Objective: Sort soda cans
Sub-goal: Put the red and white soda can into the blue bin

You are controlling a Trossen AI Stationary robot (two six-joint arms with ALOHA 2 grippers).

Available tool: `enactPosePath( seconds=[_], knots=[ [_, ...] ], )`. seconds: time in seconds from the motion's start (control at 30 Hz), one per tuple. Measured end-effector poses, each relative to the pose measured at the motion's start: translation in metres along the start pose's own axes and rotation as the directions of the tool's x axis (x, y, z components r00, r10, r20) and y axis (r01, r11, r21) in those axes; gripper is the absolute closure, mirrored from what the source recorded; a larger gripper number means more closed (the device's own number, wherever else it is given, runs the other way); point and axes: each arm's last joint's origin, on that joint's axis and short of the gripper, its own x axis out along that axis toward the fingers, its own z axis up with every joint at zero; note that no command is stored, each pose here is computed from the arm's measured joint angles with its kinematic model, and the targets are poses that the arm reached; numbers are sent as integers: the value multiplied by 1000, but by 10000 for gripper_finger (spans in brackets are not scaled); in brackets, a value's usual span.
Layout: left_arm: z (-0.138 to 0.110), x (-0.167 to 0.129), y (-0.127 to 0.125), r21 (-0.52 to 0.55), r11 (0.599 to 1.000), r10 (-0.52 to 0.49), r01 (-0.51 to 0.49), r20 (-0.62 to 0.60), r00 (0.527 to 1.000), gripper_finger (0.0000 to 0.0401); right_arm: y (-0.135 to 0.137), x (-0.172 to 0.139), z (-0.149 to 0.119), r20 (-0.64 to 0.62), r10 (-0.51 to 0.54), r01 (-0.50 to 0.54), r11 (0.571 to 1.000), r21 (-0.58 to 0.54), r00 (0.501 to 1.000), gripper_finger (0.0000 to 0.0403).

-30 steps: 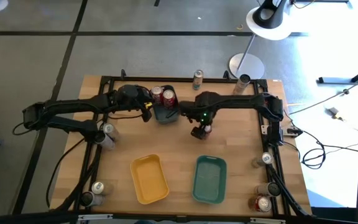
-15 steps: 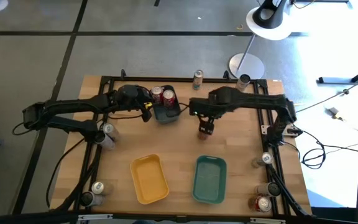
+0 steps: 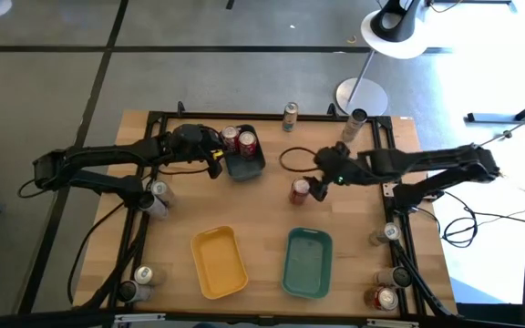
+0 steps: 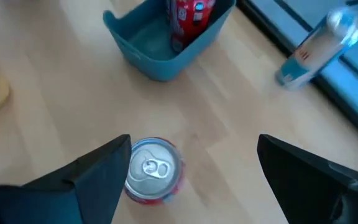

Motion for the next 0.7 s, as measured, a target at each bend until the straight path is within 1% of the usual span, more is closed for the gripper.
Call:
enactPosePath(
  seconds=[0.07, 0.17, 0.23, 0.3, 0.37, 0.43, 0.5, 0.57, 0.7],
  knots=[
    [0, 0, 0, 12, 1000, 0, 0, 0, 1000, 301, -4, 9, -19, 48, 26, -29, 997, 69, 999, 54],
    [0, 0, 0, 13, 1000, 0, 0, 1, 1000, 301, -6, 19, -35, 113, 96, -116, 976, 186, 989, 54],
    [0, 0, 0, 12, 1000, 0, 0, 2, 1000, 301, -3, 26, -41, 118, 178, -200, 956, 215, 977, 54],
    [0, 0, 0, 12, 1000, 0, 0, 1, 1000, 301, -1, 30, -45, 108, 218, -237, 948, 213, 970, 54],
    [0, 0, 0, 11, 1000, 0, 0, 1, 1000, 301, 0, 32, -44, 120, 212, -234, 948, 214, 970, 53],
    [0, 0, 0, 4, 1000, 0, 0, 4, 1000, 301, -2, 33, -45, 123, 169, -192, 959, 208, 978, 46],
    [0, 0, 0, 4, 1000, 0, 0, 3, 1000, 301, -3, 33, -45, 137, 134, -158, 970, 183, 981, 29],
    [0, 0, 0, 4, 1000, 0, 0, 2, 1000, 301, -3, 33, -45, 132, 125, -145, 977, 156, 983, 11],
    [0, 0, 0, 2, 1000, 0, 0, 0, 1000, 301, -4, 33, -45, 139, 112, -133, 979, 153, 984, 11]
  ],
)
